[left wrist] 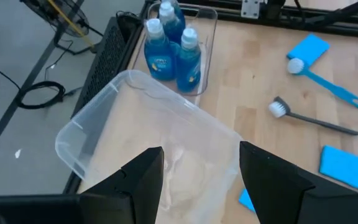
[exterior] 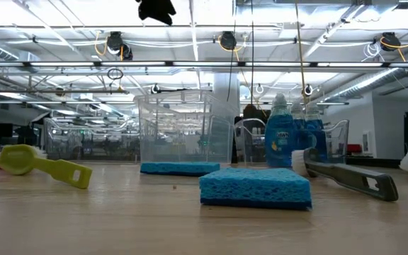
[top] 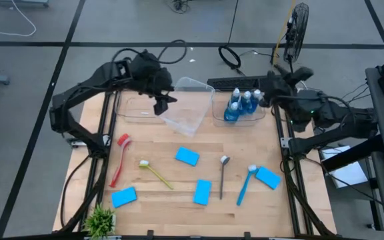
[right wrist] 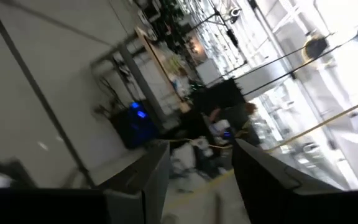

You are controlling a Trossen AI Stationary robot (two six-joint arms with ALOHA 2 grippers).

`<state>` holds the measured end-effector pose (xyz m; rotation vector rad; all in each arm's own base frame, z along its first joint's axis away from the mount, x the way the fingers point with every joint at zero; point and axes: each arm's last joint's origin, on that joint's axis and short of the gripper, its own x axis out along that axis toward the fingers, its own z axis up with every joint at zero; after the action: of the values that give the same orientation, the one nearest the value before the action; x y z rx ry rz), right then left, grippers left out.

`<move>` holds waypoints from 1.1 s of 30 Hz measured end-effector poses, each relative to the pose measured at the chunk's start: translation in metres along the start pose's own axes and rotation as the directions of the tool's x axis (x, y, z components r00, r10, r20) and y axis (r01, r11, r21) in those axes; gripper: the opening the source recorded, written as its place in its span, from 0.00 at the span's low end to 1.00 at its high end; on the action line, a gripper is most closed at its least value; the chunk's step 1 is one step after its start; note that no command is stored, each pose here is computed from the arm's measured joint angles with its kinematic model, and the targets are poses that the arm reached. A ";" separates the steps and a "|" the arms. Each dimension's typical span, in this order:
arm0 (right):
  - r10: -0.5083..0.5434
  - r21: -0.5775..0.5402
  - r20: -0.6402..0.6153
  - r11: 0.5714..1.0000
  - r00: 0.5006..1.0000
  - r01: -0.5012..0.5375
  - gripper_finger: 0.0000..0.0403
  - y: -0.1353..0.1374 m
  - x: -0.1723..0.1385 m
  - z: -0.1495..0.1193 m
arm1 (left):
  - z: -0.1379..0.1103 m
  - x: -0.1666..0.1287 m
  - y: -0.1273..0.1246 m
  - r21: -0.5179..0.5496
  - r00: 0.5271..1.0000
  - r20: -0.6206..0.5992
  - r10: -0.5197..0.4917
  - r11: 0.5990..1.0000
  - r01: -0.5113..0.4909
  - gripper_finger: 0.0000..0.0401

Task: Pick & Place Kitchen Sink Supplies
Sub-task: Put the blue sponge into the left transparent bin

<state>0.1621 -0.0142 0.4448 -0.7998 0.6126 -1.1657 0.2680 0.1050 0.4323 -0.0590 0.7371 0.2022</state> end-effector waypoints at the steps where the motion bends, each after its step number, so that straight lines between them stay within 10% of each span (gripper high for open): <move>1: 0.013 0.034 0.011 0.999 1.000 -0.013 0.41 0.002 -0.003 -0.001 | -0.003 -0.002 -0.001 -0.007 1.000 0.002 -0.001 1.000 0.001 0.53; 17: 0.232 0.290 0.163 0.918 0.959 -0.272 0.41 0.071 -0.031 -0.028 | -0.085 -0.025 -0.029 -0.151 0.977 0.198 0.075 0.988 -0.045 0.53; 24: 0.488 0.371 0.241 0.753 0.839 -0.544 0.38 0.064 -0.034 -0.053 | -0.107 -0.033 -0.037 -0.171 0.973 0.225 0.058 0.985 -0.020 0.53; 33: 0.822 0.470 0.173 0.415 0.542 -0.779 0.36 0.061 -0.043 -0.088 | -0.108 -0.033 -0.039 -0.162 0.973 0.226 0.047 0.987 -0.010 0.53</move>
<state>0.1149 0.0183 0.3441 0.0694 0.6140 -0.3812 0.1805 0.0477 0.3742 -0.1752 0.4903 0.2908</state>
